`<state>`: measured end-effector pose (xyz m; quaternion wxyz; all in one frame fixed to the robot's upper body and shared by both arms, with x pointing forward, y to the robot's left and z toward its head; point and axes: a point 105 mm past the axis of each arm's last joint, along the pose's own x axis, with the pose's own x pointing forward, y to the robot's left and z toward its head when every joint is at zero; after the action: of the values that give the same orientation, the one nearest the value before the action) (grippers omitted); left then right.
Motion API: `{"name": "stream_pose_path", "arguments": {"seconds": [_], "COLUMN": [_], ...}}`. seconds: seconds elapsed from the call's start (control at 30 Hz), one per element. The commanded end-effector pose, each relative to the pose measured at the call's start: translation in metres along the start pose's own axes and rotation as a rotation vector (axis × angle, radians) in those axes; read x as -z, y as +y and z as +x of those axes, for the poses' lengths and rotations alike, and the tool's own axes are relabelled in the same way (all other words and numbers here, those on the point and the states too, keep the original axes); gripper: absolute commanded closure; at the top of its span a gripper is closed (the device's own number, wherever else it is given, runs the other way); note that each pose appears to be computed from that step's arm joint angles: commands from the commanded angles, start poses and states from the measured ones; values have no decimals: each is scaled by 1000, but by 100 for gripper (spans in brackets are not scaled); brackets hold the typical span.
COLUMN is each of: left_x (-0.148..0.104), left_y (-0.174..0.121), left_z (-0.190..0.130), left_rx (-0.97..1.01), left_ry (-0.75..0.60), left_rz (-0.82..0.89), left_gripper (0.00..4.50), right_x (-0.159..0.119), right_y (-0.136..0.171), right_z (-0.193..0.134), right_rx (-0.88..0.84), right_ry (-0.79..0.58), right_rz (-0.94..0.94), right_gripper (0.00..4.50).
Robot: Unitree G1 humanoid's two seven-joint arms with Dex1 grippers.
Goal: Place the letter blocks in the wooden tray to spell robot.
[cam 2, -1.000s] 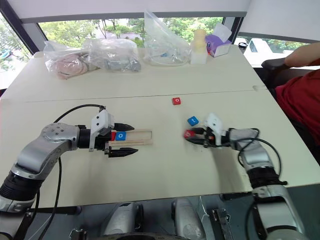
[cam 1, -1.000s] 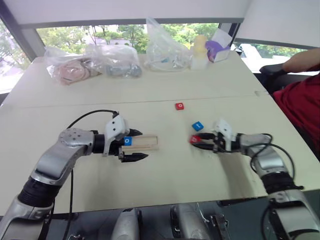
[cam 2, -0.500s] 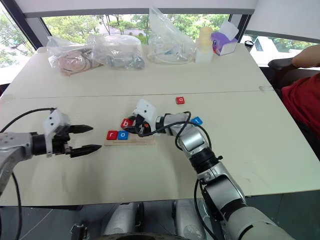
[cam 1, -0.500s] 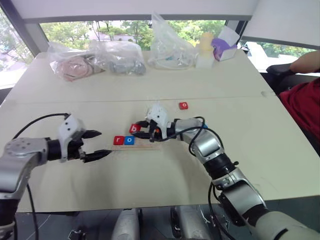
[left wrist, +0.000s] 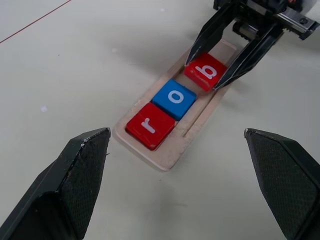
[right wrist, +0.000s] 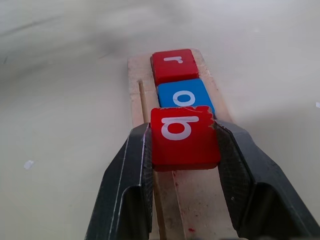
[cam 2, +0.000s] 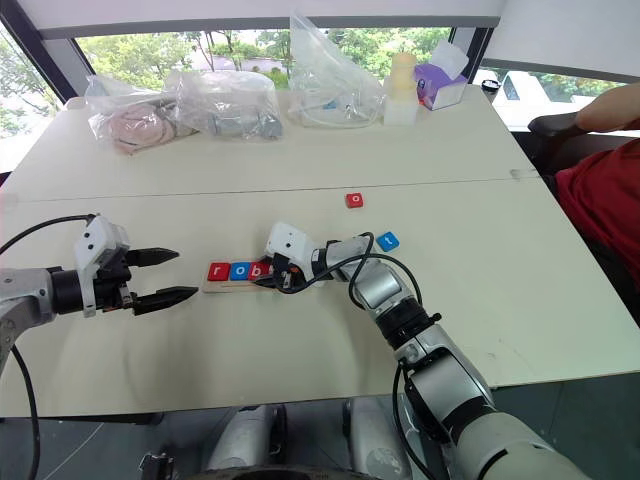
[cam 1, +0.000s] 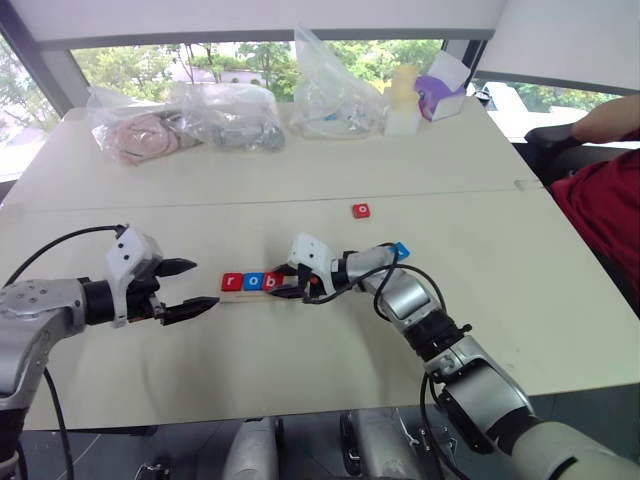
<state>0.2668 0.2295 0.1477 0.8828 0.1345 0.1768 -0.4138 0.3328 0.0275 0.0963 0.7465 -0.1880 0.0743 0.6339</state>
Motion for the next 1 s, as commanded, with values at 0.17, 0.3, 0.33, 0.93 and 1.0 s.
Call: {"name": "stream_pose_path", "arguments": {"seconds": [0.17, 0.3, 0.33, 0.93, 1.0], "left_x": [-10, -13, -13, -12, -12], "left_y": [0, -3, -3, -9, -9], "left_z": [0, 5, 6, 11, 12], "left_rx": [-9, -8, -8, -21, -20], "left_ry": [-20, -44, -46, -61, -61], "left_rz": [31, 23, 22, -3, -2], "left_gripper": [0, 0, 0, 0, 0], "right_x": [-10, -9, -10, -9, -12], "right_y": [-10, -10, -11, -10, -10], "right_z": [-1, 4, 5, 11, 9], "right_rx": [29, 31, 32, 26, 25], "right_ry": [-23, -23, -24, -36, -48], "right_rz": [-43, -53, -57, -59, -78], "right_gripper": [331, 331, 331, 184, 85]}}
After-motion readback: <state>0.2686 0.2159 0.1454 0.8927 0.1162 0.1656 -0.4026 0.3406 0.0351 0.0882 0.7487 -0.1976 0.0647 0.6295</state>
